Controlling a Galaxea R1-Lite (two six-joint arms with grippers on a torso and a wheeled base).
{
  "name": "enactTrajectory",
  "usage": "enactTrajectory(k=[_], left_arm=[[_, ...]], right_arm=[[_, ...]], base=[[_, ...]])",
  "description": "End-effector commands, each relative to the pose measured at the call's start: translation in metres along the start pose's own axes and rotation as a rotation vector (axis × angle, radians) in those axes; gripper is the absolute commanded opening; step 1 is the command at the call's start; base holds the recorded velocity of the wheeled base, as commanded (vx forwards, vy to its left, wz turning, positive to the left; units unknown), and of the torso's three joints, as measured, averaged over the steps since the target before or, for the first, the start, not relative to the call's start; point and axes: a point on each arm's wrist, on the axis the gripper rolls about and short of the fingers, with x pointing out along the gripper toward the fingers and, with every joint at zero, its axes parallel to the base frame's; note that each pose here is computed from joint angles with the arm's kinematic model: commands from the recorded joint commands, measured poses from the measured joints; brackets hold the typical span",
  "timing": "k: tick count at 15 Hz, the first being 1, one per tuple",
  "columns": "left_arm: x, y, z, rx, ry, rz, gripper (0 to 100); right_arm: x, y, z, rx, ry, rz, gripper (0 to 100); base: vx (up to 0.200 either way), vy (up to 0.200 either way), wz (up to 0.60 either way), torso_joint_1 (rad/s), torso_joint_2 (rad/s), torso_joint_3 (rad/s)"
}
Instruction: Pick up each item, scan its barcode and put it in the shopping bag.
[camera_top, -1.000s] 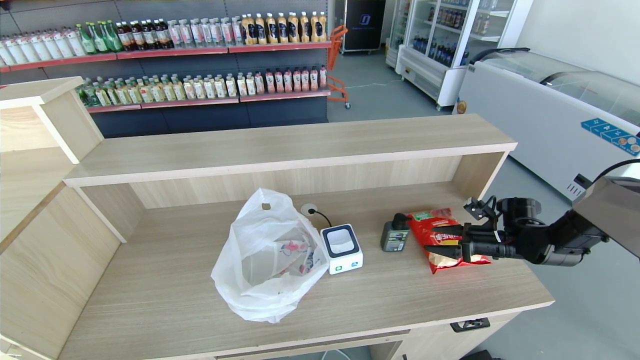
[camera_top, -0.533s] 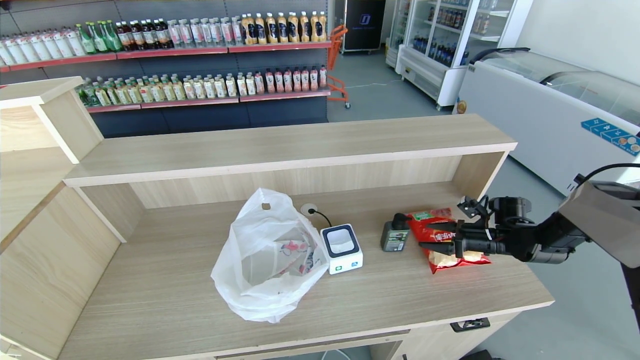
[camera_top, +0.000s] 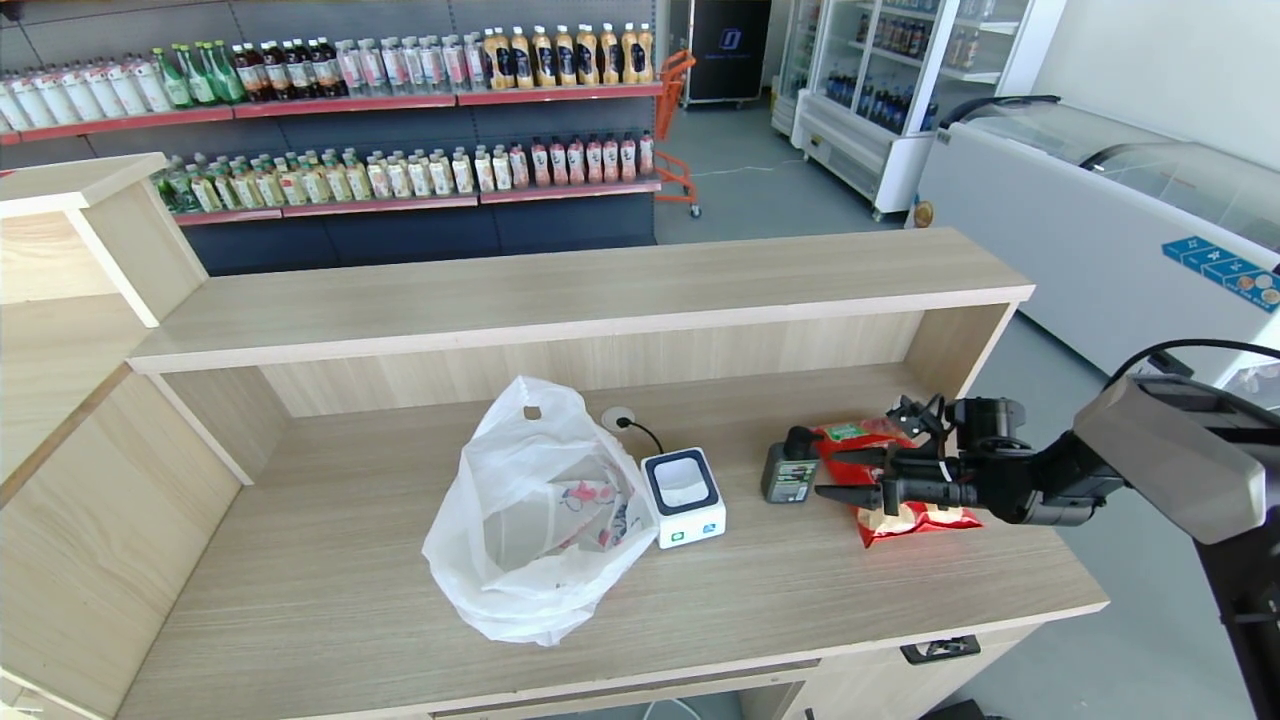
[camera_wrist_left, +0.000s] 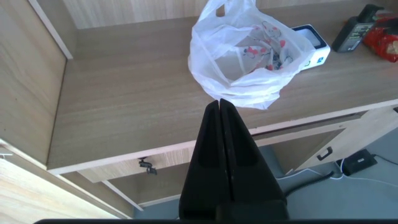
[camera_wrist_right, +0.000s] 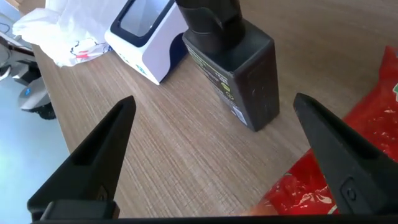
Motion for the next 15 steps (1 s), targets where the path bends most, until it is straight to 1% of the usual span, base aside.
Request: enactTrajectory(k=[1, 3, 6, 7, 8, 15], left_arm=[[0.0, 0.0, 0.0, 0.0, 0.0, 0.0, 0], [0.0, 0.0, 0.0, 0.0, 0.0, 0.0, 0], [0.0, 0.0, 0.0, 0.0, 0.0, 0.0, 0], [0.0, 0.0, 0.0, 0.0, 0.0, 0.0, 0], [0.0, 0.0, 0.0, 0.0, 0.0, 0.0, 0], [0.0, 0.0, 0.0, 0.0, 0.0, 0.0, 0]], right_arm=[[0.005, 0.0, -0.008, 0.031, 0.009, 0.009, 100], [0.012, 0.001, -0.01, 0.052, 0.011, 0.022, 100], [0.019, 0.0, -0.01, 0.043, 0.001, 0.049, 100], [0.019, 0.0, -0.011, 0.041, -0.011, 0.077, 0], [0.019, 0.0, -0.012, 0.042, -0.019, 0.094, 0], [0.026, -0.001, -0.008, 0.026, -0.023, 0.105, 0]], base=[[0.0, 0.0, 0.0, 0.0, 0.0, 0.0], [0.0, 0.0, 0.0, 0.0, 0.0, 0.0], [0.0, 0.0, 0.0, 0.0, 0.0, 0.0], [0.0, 0.0, 0.0, 0.0, 0.0, 0.0], [0.0, 0.0, 0.0, 0.0, 0.0, 0.0], [0.0, 0.0, 0.0, 0.0, 0.0, 0.0]])
